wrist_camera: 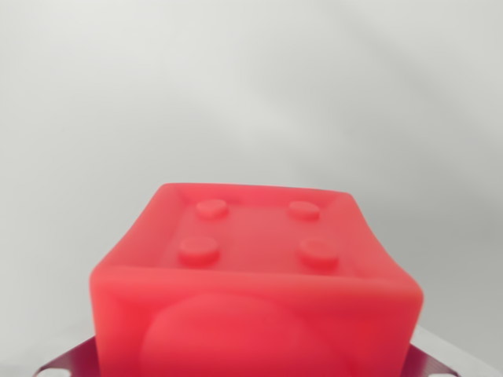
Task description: Destack cube
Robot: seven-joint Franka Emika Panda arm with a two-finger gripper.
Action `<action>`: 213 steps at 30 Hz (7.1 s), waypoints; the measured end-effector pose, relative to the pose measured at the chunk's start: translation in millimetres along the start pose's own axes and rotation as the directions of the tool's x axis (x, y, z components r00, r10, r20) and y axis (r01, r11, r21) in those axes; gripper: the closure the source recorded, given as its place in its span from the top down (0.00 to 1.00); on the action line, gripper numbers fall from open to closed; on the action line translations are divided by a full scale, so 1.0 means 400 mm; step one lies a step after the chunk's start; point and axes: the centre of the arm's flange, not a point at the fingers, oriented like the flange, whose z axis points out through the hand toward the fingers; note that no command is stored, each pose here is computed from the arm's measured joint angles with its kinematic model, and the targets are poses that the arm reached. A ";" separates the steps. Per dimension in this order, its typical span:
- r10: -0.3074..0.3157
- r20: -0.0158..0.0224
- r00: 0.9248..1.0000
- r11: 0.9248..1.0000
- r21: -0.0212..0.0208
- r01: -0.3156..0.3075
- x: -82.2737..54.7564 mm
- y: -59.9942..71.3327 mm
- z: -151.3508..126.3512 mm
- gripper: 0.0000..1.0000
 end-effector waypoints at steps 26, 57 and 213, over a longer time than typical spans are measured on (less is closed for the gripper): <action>-0.003 0.006 1.000 1.000 0.006 0.003 0.000 0.003 0.186 0.00; -0.002 0.005 1.000 1.000 0.006 0.002 -0.001 0.004 0.324 0.00; -0.003 -0.002 1.000 1.000 -0.002 0.003 0.004 0.007 -0.402 1.00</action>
